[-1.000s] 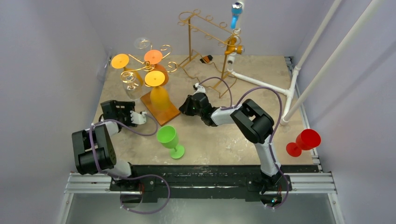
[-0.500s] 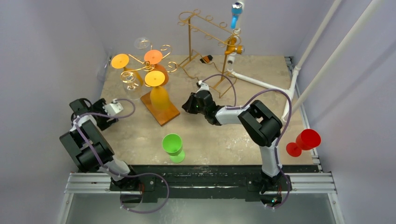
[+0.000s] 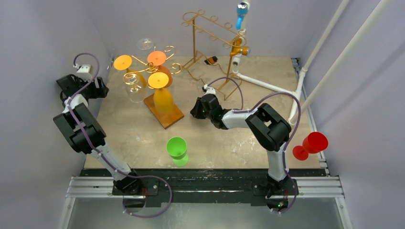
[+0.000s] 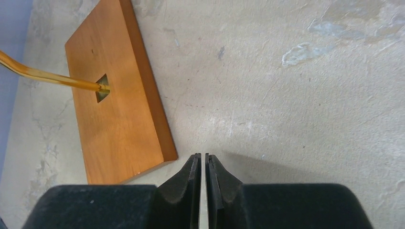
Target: Place the wine glass upside down on the wine glass rack
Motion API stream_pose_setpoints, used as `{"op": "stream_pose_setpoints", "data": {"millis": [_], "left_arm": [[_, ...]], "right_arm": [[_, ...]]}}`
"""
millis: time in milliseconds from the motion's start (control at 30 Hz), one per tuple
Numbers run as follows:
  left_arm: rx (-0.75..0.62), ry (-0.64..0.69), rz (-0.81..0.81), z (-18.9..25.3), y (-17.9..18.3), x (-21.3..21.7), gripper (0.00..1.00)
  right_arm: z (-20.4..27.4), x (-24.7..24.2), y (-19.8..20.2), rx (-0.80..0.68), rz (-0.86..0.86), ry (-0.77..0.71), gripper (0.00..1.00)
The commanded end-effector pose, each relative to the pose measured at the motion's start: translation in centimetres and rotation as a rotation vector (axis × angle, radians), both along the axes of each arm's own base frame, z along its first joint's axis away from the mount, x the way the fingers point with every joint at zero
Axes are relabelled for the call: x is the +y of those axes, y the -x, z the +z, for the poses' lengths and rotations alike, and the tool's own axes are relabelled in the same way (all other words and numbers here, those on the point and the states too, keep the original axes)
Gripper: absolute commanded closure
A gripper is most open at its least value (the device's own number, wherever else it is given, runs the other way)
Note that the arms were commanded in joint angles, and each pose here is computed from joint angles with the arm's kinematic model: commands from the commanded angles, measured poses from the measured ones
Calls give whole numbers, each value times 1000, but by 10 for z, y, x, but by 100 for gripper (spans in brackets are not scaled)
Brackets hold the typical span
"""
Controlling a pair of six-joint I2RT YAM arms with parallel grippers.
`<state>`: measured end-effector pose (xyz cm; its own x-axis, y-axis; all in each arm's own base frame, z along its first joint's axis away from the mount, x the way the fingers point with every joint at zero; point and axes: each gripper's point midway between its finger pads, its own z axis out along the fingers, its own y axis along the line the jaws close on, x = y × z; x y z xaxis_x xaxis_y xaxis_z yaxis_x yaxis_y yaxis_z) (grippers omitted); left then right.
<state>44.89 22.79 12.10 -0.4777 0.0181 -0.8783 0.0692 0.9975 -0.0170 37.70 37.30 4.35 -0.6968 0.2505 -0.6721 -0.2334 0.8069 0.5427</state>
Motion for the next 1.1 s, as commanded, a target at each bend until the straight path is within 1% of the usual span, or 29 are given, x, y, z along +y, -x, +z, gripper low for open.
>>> {"op": "stream_pose_setpoints", "data": {"millis": [0,67,100,200,367,567,667,800,1067], "left_arm": [[-118,112,98,34,-50,-20,26],[-172,142,140,41,-65,-22,26],[-182,185,160,42,-71,-24,26],[-172,243,201,33,-86,-25,28],[-189,254,293,17,-94,-13,31],[-205,254,366,4,-86,-8,35],[-211,245,389,-3,-84,-4,35],[-187,248,412,-15,-89,2,35],[-199,254,440,-28,-111,10,36]], "right_arm": [[32,-3,-3,-75,-9,5,85],[34,-3,-3,-81,-7,13,86],[36,-3,-4,-84,-8,18,86],[38,-2,-5,-89,-8,22,87],[39,-3,-5,-92,-7,29,89],[35,-3,-2,-81,2,31,90],[33,-2,-1,-75,7,30,90],[34,-2,-1,-75,7,29,90],[40,-3,0,-83,4,25,92]]}}
